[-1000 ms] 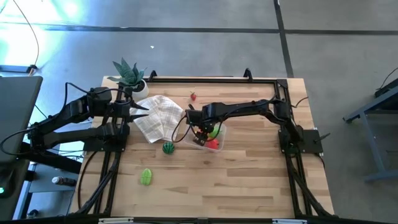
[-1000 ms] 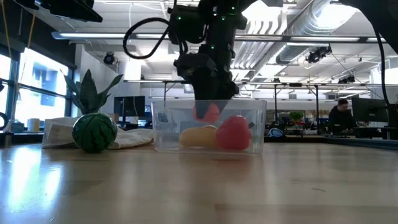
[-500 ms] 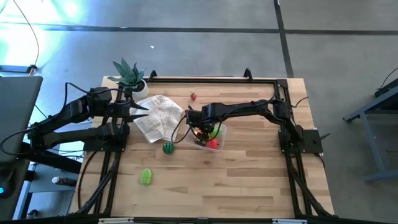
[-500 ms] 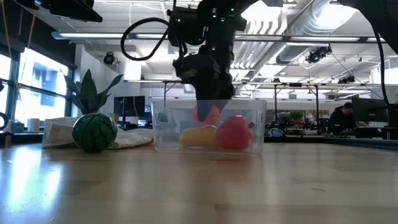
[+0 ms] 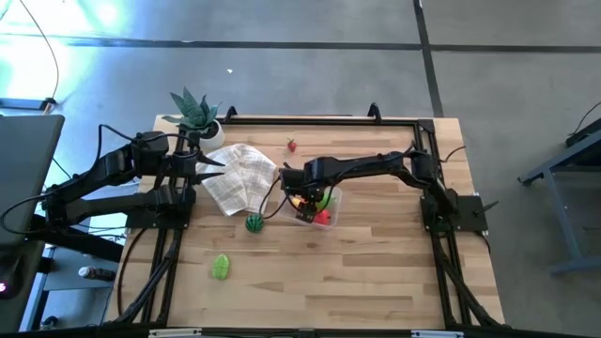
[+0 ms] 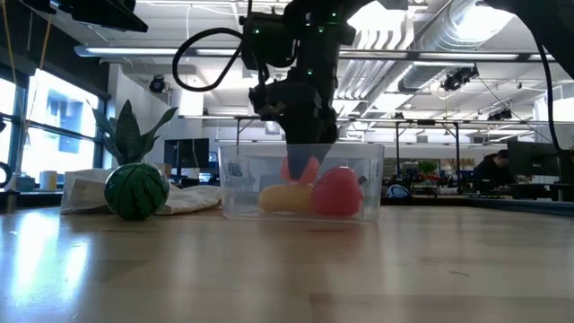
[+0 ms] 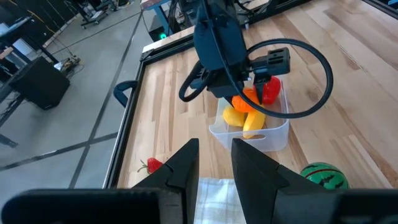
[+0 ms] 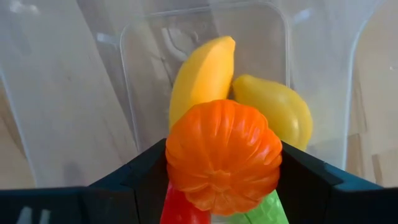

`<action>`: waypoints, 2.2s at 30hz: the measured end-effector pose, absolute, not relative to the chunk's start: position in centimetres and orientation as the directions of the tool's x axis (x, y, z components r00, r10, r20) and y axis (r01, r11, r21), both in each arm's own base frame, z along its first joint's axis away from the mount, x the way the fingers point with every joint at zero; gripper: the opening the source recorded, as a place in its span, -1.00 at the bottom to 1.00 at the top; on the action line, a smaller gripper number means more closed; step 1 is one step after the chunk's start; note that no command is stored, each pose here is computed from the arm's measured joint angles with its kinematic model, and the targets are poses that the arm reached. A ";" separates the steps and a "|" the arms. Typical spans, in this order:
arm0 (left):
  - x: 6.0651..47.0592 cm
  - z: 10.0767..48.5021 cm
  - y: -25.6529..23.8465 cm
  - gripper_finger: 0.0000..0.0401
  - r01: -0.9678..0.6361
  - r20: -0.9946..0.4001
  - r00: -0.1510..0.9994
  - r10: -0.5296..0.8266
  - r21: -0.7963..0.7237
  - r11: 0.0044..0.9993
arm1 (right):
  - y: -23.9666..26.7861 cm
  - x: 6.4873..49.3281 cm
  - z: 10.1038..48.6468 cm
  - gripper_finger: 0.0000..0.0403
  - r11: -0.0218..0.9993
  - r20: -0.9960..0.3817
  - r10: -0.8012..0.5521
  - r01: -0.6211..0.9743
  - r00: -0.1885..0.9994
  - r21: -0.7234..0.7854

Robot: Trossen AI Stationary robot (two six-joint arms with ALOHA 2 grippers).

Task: Pick and placing Produce into tupperware
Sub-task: Put the orange pumpkin into the transparent container

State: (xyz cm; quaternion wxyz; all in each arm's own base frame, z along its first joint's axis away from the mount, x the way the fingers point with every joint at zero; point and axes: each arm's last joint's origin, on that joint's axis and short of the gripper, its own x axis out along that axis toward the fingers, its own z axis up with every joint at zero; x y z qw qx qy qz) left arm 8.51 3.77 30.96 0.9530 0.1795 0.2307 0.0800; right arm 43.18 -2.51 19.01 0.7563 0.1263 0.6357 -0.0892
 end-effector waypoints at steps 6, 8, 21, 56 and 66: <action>8.5 31.0 3.8 -0.57 -0.069 -0.411 0.881 0.235 0.379 0.923 | -2.4 43.2 18.7 0.16 0.952 -0.986 0.025 0.298 0.163 0.073; 8.5 31.0 3.8 -0.57 -0.069 -0.411 0.881 0.235 0.379 0.923 | -2.4 43.1 18.7 0.18 0.952 -0.987 0.025 0.298 0.162 0.073; 8.5 31.0 3.8 -0.57 -0.069 -0.411 0.881 0.235 0.379 0.923 | -2.4 43.2 18.7 0.23 0.940 -0.986 0.024 0.331 0.163 0.078; 8.5 31.0 3.8 -0.57 -0.069 -0.411 0.881 0.235 0.379 0.923 | -2.5 43.4 18.8 0.23 0.931 -0.982 -0.008 0.359 0.188 0.061; 8.5 31.0 3.8 -0.57 -0.069 -0.411 0.881 0.235 0.379 0.923 | -2.5 43.4 18.8 0.23 0.932 -0.981 -0.007 0.357 0.193 0.063</action>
